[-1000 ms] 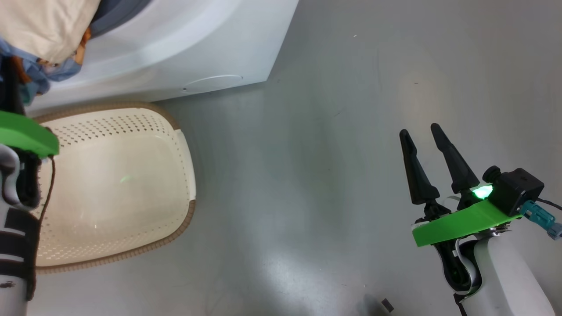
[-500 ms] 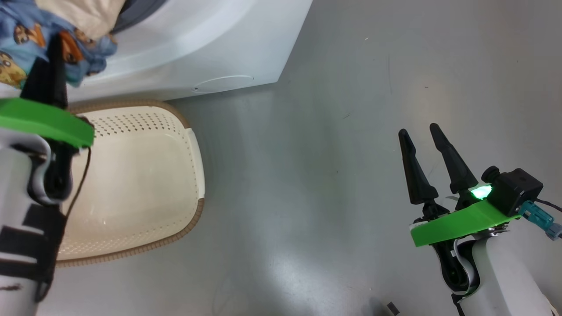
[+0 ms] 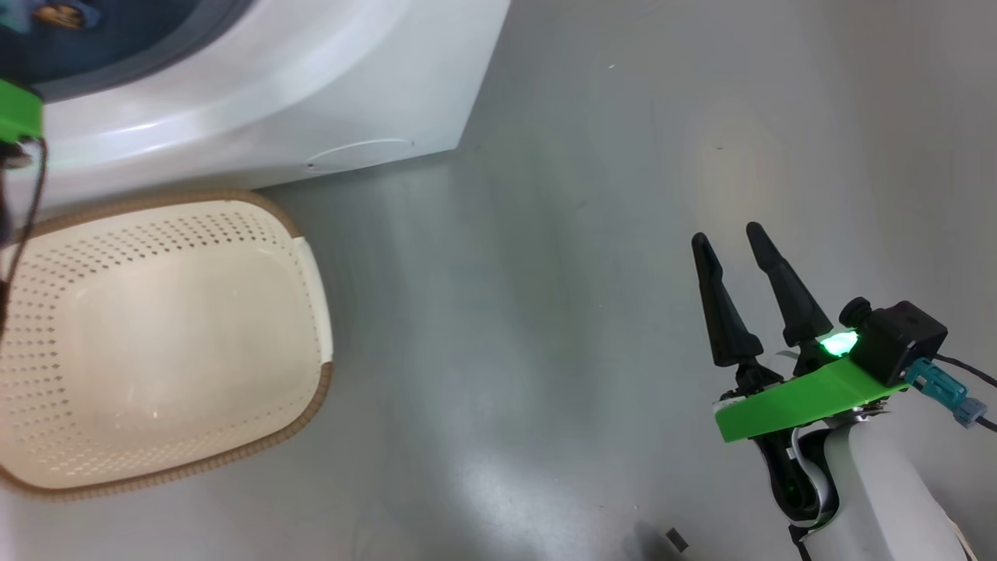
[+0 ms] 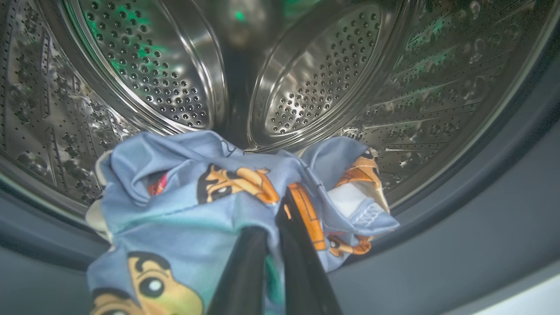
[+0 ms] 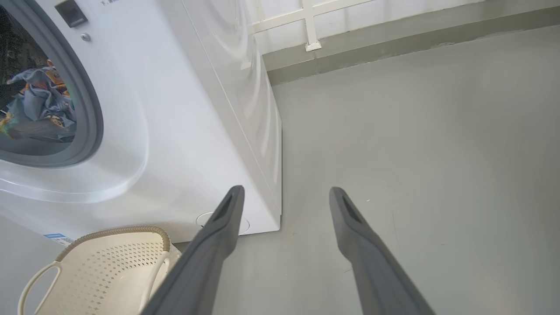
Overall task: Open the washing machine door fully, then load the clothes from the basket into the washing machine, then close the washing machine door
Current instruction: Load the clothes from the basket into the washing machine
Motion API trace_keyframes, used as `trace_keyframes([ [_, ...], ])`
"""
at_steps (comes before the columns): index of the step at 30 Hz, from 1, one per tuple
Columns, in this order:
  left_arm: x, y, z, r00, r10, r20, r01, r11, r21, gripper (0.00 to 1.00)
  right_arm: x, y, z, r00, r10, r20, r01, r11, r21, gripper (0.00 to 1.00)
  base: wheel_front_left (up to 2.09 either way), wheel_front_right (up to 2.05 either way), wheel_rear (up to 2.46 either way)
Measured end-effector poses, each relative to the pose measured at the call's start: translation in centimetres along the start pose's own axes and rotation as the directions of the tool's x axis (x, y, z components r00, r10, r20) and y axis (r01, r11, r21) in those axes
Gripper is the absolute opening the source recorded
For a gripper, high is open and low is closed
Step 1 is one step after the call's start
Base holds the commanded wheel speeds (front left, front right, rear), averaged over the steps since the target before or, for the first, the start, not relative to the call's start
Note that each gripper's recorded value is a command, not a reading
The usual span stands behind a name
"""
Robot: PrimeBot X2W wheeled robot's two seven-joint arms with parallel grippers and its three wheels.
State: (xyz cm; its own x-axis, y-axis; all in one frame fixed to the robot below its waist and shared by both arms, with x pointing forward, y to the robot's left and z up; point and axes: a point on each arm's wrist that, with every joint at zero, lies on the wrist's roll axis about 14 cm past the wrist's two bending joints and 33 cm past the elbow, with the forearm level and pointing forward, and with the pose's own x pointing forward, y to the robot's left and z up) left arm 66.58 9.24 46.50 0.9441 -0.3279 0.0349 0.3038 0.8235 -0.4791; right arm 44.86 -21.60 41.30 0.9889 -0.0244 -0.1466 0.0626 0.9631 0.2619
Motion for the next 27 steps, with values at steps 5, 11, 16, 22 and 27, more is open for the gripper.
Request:
trace_keyframes([
  [5,1.6,0.2,0.3,1.0,0.006,-0.012,-0.005,0.995,0.096,0.0,-0.4,-0.4,0.0,1.0,-0.012,-0.003,0.012,1.0,-0.002,1.0,0.0,0.0,0.0],
  [11,3.3,-0.8,0.7,0.999,-0.024,-0.024,0.029,0.972,0.233,0.0,-0.9,-0.7,0.3,1.0,-0.027,-0.002,0.027,1.0,-0.002,1.0,0.0,0.0,0.0],
  [16,5.1,-2.5,5.5,0.989,-0.078,0.122,0.037,0.952,0.305,0.0,-1.1,-0.9,0.1,0.999,-0.036,-0.007,0.036,0.999,-0.002,1.0,0.0,0.0,0.0],
  [22,4.1,-0.9,-0.3,1.0,-0.011,-0.012,0.014,0.942,0.335,0.0,-1.3,-1.1,0.3,0.999,-0.043,-0.003,0.043,0.999,-0.005,1.0,0.0,0.0,0.0],
  [27,3.2,0.9,-2.6,0.994,0.041,-0.097,-0.002,0.929,0.37,0.05,-1.3,-1.0,0.3,0.999,-0.04,-0.002,0.04,0.999,-0.003,1.0,0.0,0.0,0.0],
])
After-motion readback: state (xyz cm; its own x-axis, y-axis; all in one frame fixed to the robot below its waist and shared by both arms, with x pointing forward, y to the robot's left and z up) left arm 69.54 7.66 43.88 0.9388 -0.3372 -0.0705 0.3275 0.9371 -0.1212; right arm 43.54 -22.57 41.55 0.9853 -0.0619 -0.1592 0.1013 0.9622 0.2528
